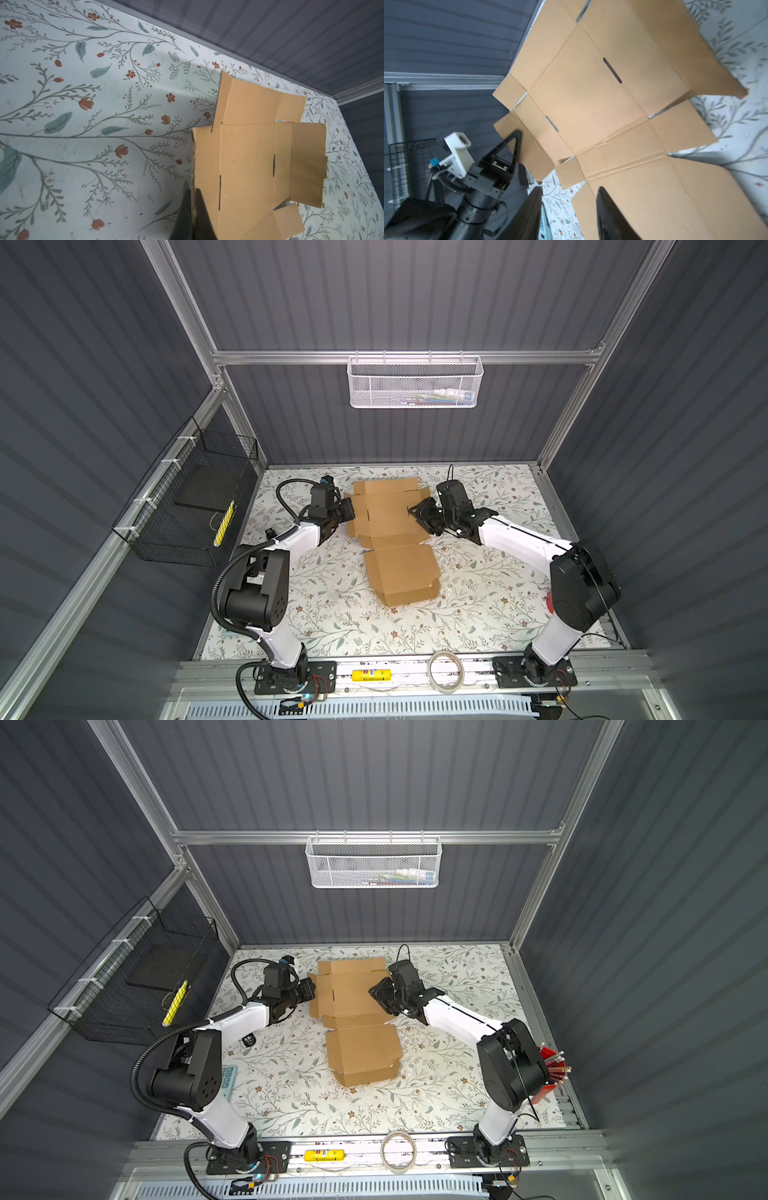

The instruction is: Fold the paper box

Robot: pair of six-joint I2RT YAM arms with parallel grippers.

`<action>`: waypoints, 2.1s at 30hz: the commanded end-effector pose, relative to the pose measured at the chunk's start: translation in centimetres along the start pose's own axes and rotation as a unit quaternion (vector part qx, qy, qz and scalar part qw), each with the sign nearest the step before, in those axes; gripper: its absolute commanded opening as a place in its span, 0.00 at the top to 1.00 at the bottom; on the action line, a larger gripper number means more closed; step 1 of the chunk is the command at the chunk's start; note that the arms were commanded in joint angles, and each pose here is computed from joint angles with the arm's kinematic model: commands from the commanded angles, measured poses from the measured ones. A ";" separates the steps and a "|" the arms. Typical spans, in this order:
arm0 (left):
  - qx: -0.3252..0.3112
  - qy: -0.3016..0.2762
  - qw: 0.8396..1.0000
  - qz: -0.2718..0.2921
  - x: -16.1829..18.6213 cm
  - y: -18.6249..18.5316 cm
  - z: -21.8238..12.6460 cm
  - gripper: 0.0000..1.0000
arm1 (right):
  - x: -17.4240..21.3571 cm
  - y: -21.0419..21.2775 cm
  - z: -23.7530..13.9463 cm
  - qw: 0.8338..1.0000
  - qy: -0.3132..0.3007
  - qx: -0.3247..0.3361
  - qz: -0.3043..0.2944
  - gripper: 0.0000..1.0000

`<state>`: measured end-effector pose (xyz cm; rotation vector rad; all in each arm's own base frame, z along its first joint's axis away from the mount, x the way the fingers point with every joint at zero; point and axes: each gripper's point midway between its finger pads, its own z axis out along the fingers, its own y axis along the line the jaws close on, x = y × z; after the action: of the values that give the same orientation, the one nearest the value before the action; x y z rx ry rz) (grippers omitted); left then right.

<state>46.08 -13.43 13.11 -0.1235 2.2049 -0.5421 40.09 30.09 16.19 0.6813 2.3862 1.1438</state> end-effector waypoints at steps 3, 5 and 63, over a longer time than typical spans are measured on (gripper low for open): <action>0.022 -0.068 0.997 0.019 -1.8 -1.0 -2.1 1.00 | -0.6 2.3 1.5 0.997 0.000 -0.033 0.068 0.54; 0.031 -0.075 0.996 0.025 -1.5 -1.2 -2.5 1.00 | -0.8 2.7 1.7 0.997 0.001 -0.034 0.073 0.53; 0.122 -0.247 0.942 0.191 0.7 -7.7 -8.3 1.00 | -6.2 4.6 2.8 0.980 -0.047 -0.041 0.188 0.43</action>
<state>38.67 -17.78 18.87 0.2740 1.6675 -0.5022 47.40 31.03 19.08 1.1560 2.1915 1.3207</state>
